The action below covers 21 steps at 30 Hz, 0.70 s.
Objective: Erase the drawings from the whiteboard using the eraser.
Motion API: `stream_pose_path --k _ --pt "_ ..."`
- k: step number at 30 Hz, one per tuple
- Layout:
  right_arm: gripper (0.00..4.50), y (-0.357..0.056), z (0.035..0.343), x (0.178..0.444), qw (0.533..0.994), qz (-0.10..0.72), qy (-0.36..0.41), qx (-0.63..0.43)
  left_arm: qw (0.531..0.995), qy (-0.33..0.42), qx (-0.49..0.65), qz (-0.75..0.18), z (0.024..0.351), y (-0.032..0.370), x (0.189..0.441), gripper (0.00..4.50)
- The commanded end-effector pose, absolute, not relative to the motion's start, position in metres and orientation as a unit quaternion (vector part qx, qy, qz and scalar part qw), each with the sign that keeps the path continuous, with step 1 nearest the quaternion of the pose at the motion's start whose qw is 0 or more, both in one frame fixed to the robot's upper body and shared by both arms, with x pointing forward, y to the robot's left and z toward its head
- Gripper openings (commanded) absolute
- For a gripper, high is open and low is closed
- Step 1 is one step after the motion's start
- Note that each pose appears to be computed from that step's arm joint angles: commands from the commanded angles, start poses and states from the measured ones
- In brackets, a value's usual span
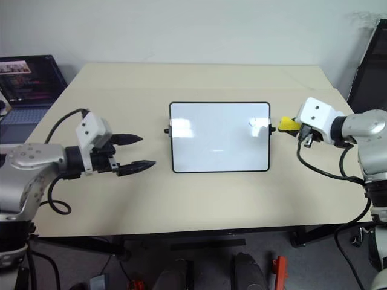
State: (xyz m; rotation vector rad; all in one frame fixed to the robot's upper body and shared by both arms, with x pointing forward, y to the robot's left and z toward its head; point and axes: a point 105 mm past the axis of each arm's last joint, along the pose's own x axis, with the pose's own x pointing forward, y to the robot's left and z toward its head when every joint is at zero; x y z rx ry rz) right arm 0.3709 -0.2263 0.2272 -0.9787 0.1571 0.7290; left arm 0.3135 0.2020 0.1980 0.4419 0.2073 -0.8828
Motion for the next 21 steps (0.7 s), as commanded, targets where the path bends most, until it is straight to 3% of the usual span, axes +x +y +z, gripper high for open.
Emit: stream_pose_path --k 1,5,9,21 --pt "1.09 -0.225 0.246 0.369 0.821 0.332 0.04 -0.462 0.874 0.067 0.228 -0.423 0.215 0.199 0.313 4.5" --pt "1.09 -0.222 0.248 0.37 0.823 0.332 0.031 -0.46 0.874 0.066 0.228 -0.425 0.216 0.198 0.314 4.5" --pt "1.09 -0.196 0.26 0.379 0.837 0.335 -0.027 -0.432 0.872 0.067 0.228 -0.428 0.215 0.197 0.315 4.5" --pt "1.09 -0.164 0.244 0.425 0.866 0.26 -0.056 -0.424 0.87 0.066 0.223 -0.434 0.213 0.192 0.316 4.5"
